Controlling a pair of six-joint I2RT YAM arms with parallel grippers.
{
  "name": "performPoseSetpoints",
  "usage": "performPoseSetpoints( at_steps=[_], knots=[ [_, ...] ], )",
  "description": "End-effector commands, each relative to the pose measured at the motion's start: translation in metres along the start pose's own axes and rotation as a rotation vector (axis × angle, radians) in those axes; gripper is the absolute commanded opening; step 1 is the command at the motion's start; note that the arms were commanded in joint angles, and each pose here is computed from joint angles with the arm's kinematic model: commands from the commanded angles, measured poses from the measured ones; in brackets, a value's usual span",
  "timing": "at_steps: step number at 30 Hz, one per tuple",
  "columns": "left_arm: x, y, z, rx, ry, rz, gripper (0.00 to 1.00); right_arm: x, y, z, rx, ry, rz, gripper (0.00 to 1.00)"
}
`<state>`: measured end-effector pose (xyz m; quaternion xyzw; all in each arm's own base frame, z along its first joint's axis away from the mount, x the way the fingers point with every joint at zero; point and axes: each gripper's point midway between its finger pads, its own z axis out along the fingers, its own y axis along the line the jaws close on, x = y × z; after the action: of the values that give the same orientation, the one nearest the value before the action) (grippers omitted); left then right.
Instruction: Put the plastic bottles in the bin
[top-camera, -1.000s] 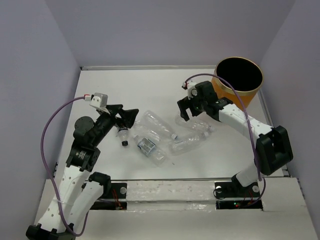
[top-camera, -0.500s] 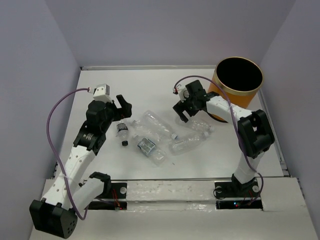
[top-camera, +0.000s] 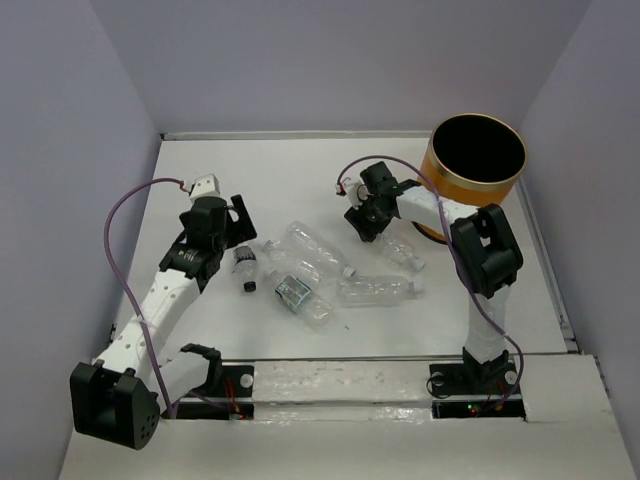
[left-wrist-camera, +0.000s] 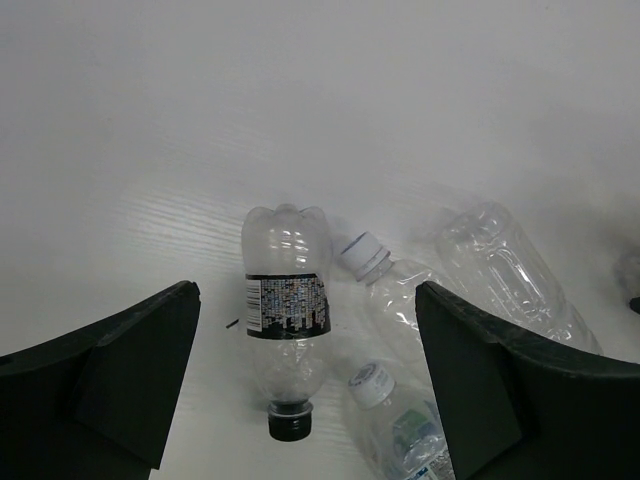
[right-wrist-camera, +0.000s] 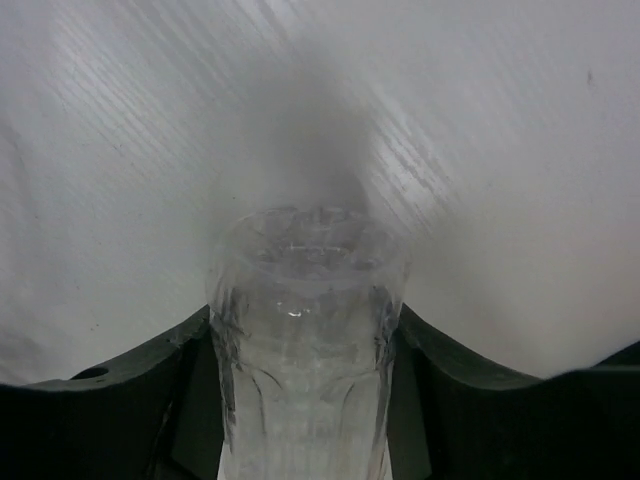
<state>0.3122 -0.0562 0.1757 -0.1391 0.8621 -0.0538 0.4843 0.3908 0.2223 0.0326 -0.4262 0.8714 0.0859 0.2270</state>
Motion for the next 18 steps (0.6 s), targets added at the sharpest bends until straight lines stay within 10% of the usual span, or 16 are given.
performPoseSetpoints(
  at_steps=[1,7,18],
  knots=[
    [-0.006,0.003,0.004,-0.045,0.005,-0.009,0.99,-0.047,-0.02,-0.033,0.108,-0.123,-0.053,0.47],
    [0.013,0.006,0.022,-0.065,0.088,0.002,0.99,-0.112,-0.033,-0.119,0.246,-0.394,-0.085,0.4],
    [0.053,0.002,0.051,-0.026,0.264,-0.02,0.99,-0.185,-0.066,-0.423,0.736,-1.191,0.052,0.38]
  ],
)
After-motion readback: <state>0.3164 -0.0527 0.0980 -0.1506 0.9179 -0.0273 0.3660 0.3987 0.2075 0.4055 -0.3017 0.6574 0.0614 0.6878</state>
